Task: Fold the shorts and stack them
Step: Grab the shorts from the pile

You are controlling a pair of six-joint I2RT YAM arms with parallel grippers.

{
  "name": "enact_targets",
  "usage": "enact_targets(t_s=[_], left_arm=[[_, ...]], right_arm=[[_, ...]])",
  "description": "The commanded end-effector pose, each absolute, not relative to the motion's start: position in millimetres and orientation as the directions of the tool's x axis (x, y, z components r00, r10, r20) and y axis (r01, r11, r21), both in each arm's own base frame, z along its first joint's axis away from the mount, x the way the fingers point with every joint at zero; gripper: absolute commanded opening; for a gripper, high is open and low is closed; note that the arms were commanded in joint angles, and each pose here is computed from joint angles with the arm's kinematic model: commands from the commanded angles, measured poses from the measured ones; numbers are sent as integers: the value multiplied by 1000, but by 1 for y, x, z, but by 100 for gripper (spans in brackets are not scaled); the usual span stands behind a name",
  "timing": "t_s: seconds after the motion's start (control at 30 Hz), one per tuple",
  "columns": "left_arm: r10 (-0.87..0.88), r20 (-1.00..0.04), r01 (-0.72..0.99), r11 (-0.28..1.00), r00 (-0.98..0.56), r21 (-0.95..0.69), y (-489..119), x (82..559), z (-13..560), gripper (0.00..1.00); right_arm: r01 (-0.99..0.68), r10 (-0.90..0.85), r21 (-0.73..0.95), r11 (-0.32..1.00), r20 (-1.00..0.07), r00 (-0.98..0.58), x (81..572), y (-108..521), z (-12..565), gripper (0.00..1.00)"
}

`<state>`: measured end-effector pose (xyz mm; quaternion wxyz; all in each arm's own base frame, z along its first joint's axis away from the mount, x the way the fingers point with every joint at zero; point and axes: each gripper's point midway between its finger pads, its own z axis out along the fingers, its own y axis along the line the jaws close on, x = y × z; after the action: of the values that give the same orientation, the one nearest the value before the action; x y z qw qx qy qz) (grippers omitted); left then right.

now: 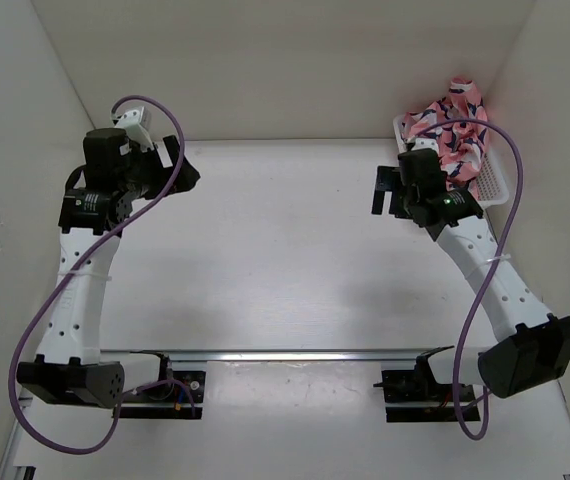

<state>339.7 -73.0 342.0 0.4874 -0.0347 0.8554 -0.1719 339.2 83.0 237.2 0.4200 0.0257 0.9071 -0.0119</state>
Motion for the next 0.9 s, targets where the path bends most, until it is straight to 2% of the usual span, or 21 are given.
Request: enact_targets(t_s=[0.0, 0.13, 0.33, 0.43, 0.63, 0.67, 0.73, 0.77, 0.83, 0.87], left_arm=[[-221, -831, 139, 933, -511, -333, -78, 344, 347, 100], [-224, -791, 110, 933, -569, -343, -79, 349, 326, 100], [-204, -761, 135, 924, -616, -357, -88, 348, 310, 100], [-196, -762, 120, 933, -617, -338, -83, 347, 305, 100], [-180, -728, 138, 925, -662, -353, -90, 352, 288, 100], [-173, -722, 143, 924, -670, -354, -93, 352, 285, 100], [-174, -724, 134, 928, -668, -347, -91, 353, 284, 100], [-175, -726, 122, 934, -664, -337, -89, 354, 284, 100], [-175, -713, 101, 940, -679, -326, -86, 359, 275, 100], [-175, -713, 101, 940, -679, -326, -86, 359, 275, 100]], right_arm=[[72, 45, 0, 997, -779, -626, 340, 73, 244, 100], [106, 70, 4, 994, -774, -630, 343, 64, 241, 100], [298, 234, 62, 953, -774, -588, 370, 13, 252, 100], [388, 337, 119, 914, -754, -564, 400, -17, 254, 100], [502, 435, 145, 853, -727, -531, 471, -69, 243, 100], [508, 450, 135, 851, -687, -571, 482, -73, 219, 100], [509, 463, 159, 846, -694, -552, 505, -83, 222, 99], [525, 470, 129, 841, -656, -591, 513, -92, 194, 98], [518, 474, 152, 842, -667, -575, 535, -97, 200, 94], [518, 469, 122, 847, -631, -618, 542, -98, 172, 94]])
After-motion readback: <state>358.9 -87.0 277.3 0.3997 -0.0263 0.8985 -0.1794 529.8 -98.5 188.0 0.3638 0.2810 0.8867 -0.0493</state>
